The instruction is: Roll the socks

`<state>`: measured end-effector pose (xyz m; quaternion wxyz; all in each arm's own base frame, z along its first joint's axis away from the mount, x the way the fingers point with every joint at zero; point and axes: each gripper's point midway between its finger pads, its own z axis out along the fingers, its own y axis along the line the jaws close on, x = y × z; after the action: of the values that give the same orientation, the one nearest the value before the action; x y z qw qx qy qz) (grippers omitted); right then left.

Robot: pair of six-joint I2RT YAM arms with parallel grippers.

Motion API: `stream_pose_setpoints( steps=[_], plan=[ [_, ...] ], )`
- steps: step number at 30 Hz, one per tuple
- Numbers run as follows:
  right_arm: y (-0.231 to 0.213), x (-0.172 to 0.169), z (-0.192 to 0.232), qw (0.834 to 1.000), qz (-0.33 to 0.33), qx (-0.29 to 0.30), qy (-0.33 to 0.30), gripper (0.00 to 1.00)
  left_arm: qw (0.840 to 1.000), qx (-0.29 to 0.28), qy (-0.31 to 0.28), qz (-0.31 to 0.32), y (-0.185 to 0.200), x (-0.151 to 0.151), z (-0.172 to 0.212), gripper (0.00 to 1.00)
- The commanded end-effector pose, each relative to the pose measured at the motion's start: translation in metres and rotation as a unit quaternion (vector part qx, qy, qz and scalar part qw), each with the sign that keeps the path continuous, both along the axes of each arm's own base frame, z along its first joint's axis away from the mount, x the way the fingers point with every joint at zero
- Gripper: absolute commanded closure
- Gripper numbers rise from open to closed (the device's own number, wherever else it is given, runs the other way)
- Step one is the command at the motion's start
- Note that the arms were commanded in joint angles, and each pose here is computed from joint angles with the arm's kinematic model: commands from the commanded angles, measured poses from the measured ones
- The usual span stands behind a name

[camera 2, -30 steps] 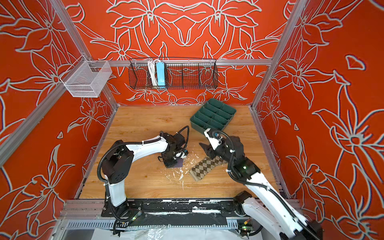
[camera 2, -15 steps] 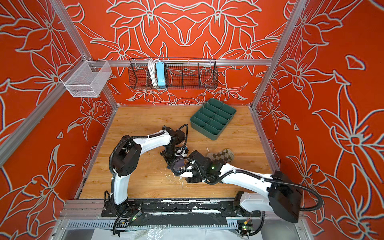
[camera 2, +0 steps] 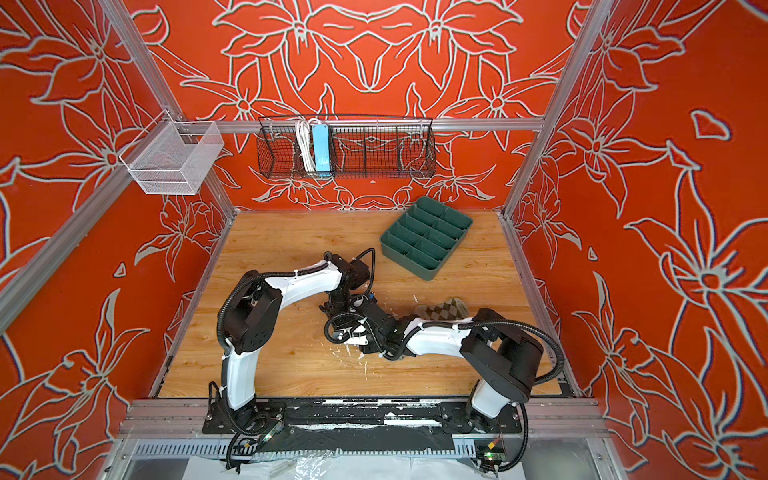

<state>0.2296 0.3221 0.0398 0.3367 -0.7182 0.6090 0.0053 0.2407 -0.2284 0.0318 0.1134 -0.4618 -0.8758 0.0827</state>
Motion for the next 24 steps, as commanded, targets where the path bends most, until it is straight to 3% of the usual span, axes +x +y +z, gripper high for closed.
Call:
stream_pose_setpoints(
  steps=[1, 6, 11, 16, 20, 24],
  plan=[
    [0.009, 0.007, -0.001, 1.0, -0.007, 0.003, 0.006, 0.66, 0.999, -0.04, 0.011, -0.011, -0.015, -0.011, -0.015, 0.78],
    [0.004, -0.005, -0.016, 0.998, -0.002, -0.025, 0.053, 0.88, 0.997, -0.071, -0.034, -0.02, -0.017, -0.005, 0.001, 0.61],
    [0.002, -0.013, -0.017, 0.995, -0.002, -0.032, 0.099, 0.94, 0.988, -0.107, -0.108, -0.01, -0.016, 0.002, 0.028, 0.47],
    [-0.003, -0.022, -0.014, 0.987, 0.007, -0.044, 0.152, 0.99, 0.971, -0.12, -0.205, 0.035, 0.002, 0.017, 0.062, 0.44],
    [-0.006, -0.024, -0.007, 0.98, 0.009, -0.042, 0.192, 0.99, 0.936, -0.121, -0.318, 0.094, 0.03, 0.036, 0.1, 0.38],
    [-0.007, -0.027, -0.002, 0.97, 0.011, -0.037, 0.24, 0.99, 0.875, -0.107, -0.446, 0.153, 0.069, 0.049, 0.145, 0.36]
  ],
)
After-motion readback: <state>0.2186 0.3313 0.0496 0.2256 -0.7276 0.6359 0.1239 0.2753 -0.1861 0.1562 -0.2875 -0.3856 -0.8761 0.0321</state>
